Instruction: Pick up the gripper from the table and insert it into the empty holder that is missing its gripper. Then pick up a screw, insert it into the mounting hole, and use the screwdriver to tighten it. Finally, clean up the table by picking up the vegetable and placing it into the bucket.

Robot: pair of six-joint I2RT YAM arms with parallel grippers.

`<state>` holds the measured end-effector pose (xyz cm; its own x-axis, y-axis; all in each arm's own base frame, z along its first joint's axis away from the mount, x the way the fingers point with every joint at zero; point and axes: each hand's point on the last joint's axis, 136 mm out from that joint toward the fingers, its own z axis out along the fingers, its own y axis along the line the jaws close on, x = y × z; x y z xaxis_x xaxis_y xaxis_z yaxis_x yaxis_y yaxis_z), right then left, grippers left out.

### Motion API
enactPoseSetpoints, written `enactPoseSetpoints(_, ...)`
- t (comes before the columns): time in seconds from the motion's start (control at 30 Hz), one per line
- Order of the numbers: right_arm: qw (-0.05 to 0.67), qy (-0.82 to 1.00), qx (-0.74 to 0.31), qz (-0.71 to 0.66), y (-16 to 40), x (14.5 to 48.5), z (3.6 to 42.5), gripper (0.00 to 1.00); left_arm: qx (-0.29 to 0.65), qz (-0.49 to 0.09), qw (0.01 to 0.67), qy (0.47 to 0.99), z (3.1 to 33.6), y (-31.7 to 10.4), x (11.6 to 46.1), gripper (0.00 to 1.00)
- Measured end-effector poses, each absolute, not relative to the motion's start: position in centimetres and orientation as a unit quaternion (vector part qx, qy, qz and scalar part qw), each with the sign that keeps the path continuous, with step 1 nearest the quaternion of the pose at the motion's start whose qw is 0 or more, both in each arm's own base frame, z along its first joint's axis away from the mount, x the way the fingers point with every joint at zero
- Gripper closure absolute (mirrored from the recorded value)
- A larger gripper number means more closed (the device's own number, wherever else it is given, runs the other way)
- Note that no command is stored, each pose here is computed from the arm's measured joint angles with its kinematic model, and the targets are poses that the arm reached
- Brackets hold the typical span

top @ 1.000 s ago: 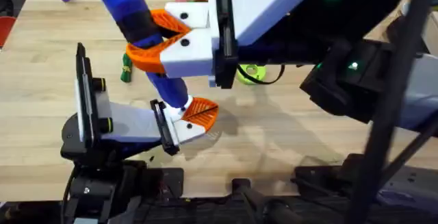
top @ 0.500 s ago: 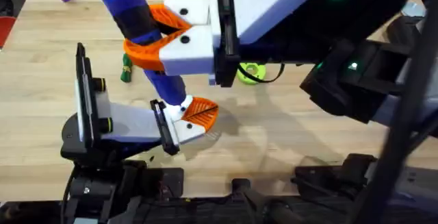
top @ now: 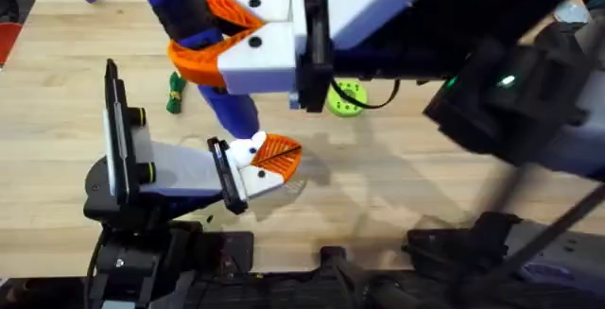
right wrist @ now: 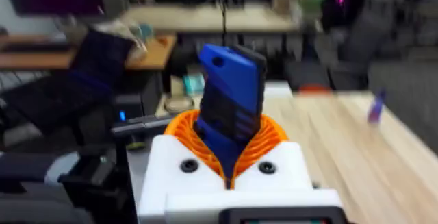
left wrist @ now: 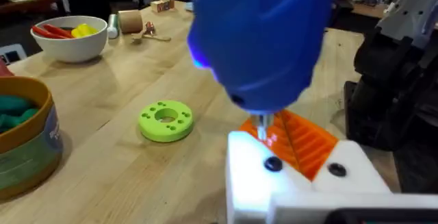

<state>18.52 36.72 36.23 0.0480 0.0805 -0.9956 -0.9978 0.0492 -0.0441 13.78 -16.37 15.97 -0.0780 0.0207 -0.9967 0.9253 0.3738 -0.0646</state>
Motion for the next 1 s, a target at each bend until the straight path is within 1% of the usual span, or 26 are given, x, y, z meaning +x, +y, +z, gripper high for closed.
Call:
enactPoseSetpoints(0.17,0.507,0.553,-0.493,0.440,36.3,19.9,36.1,0.977,0.386,-0.405,0.558,0.612,16.0,-16.4,13.8,0.995)
enactPoseSetpoints(0.3,0.487,0.615,-0.499,0.368,34.2,21.2,37.0,0.977,0.386,-0.405,0.559,0.612,16.0,-16.4,13.8,0.995)
enactPoseSetpoints(0.33,0.484,0.630,-0.500,0.345,33.3,21.5,37.2,0.977,0.386,-0.405,0.558,0.612,16.0,-16.4,13.8,0.995)
enactPoseSetpoints(0.37,0.478,0.670,-0.503,0.264,30.0,22.3,37.5,0.977,0.386,-0.405,0.558,0.612,16.0,-16.4,13.8,0.995)
enactPoseSetpoints(0.43,0.477,0.691,-0.504,0.203,27.8,23.0,37.3,0.977,0.386,-0.405,0.558,0.612,16.0,-16.4,13.8,0.995)
enactPoseSetpoints(0.53,0.462,0.714,-0.517,0.103,24.4,24.1,36.0,0.977,0.386,-0.405,0.558,0.612,16.0,-16.4,13.8,0.995)
enactPoseSetpoints(0.6,0.419,0.729,-0.541,0.033,21.7,24.3,33.8,0.977,0.386,-0.405,0.558,0.612,16.0,-16.4,13.8,0.995)
enactPoseSetpoints(0.7,0.317,0.743,-0.587,-0.053,17.4,24.1,29.7,0.977,0.386,-0.405,0.558,0.612,16.0,-16.4,13.8,0.995)
enactPoseSetpoints(0.83,0.188,0.750,-0.625,-0.111,13.4,24.3,25.7,0.977,0.386,-0.405,0.558,0.612,16.0,-16.4,13.8,0.995)
enactPoseSetpoints(0.9,0.143,0.756,-0.627,-0.121,12.2,25.0,24.1,0.977,0.386,-0.405,0.558,0.612,16.0,-16.4,13.8,0.995)
enactPoseSetpoints(1.0,0.123,0.770,-0.613,-0.130,11.3,27.7,22.5,0.977,0.386,-0.405,0.558,0.612,16.0,-16.4,13.8,0.995)
